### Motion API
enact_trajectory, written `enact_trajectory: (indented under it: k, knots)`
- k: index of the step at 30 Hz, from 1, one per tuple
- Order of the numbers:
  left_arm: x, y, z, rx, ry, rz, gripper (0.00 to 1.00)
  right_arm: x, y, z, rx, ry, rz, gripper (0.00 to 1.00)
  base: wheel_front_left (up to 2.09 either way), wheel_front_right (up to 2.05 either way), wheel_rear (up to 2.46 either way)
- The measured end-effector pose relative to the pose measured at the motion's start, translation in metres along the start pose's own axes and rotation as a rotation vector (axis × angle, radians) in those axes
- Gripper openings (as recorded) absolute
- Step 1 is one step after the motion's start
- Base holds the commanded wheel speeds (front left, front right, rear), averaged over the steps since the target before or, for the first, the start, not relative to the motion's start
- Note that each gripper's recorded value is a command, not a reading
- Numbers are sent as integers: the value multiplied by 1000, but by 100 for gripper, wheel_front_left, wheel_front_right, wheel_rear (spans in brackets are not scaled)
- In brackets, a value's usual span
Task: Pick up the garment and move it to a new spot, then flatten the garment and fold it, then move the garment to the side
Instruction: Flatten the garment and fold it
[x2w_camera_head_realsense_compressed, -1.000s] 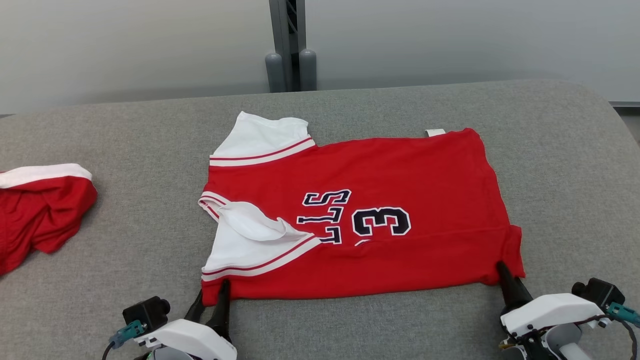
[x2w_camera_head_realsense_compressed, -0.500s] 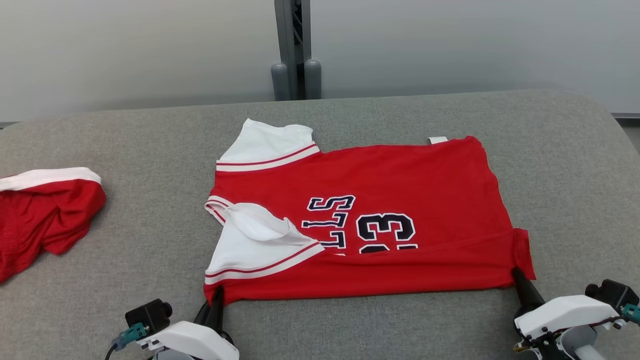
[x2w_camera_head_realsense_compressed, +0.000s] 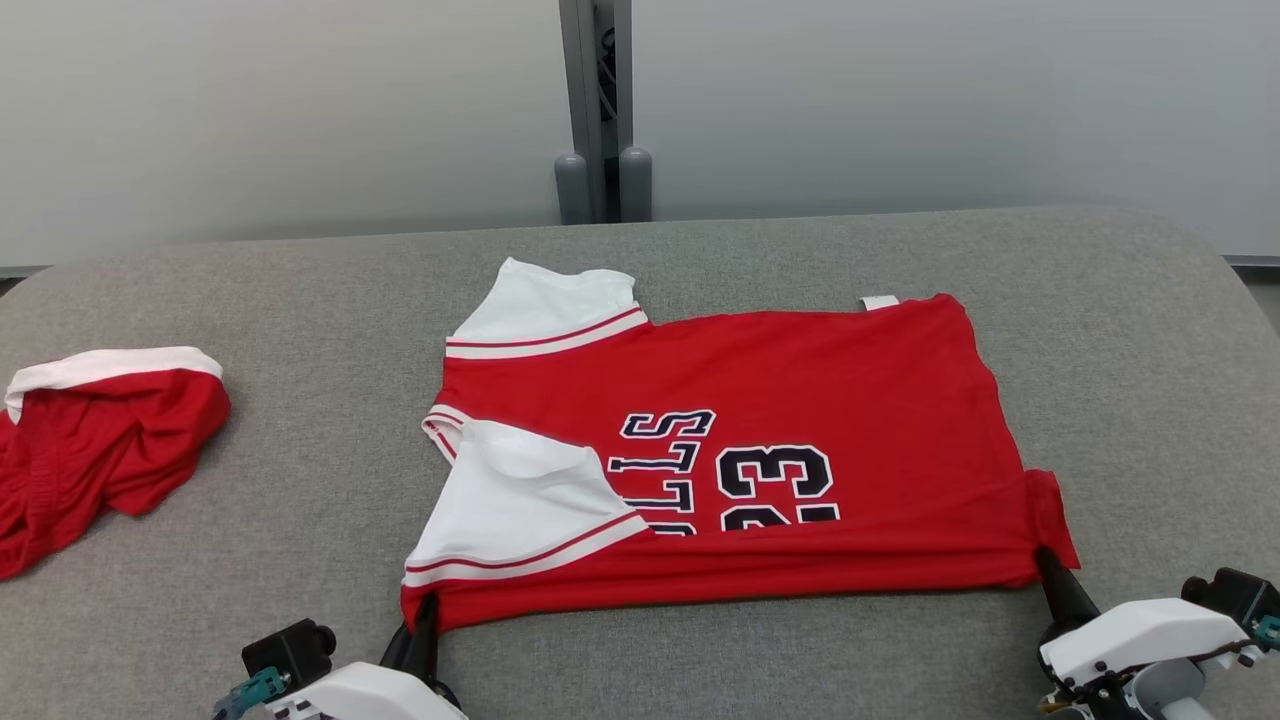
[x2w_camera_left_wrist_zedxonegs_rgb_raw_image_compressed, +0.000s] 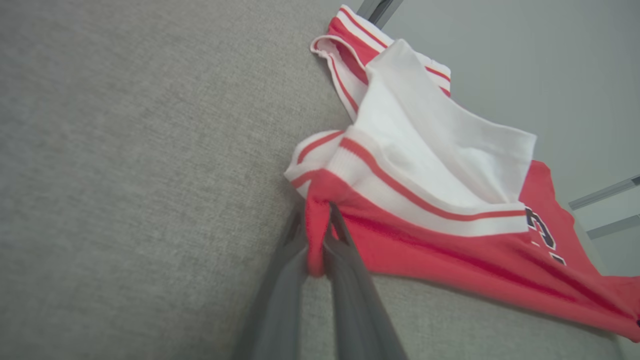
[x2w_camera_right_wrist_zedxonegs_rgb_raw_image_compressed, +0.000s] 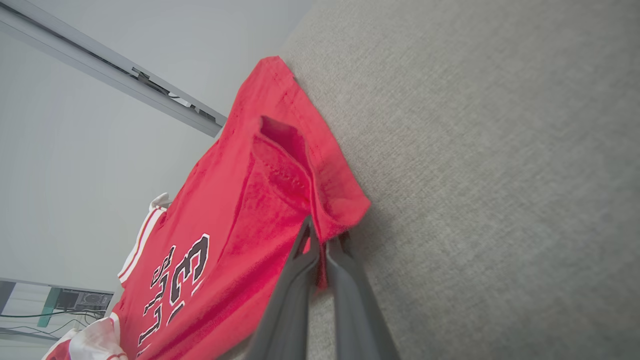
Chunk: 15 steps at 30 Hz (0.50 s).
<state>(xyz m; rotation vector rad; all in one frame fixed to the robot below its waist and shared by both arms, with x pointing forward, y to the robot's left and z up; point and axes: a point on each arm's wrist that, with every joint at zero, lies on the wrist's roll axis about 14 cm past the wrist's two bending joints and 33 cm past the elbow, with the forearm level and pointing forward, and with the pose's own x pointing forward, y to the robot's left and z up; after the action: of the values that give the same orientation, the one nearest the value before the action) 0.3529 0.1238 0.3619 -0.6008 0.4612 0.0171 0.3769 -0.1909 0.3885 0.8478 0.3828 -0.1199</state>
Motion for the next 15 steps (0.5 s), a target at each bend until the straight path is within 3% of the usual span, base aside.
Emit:
enact_trajectory:
  k: [15]
  knots:
    - [-9,-1,-4,46,10,-18,0,-8,6,-2,-13,52,32,0,0,0,0]
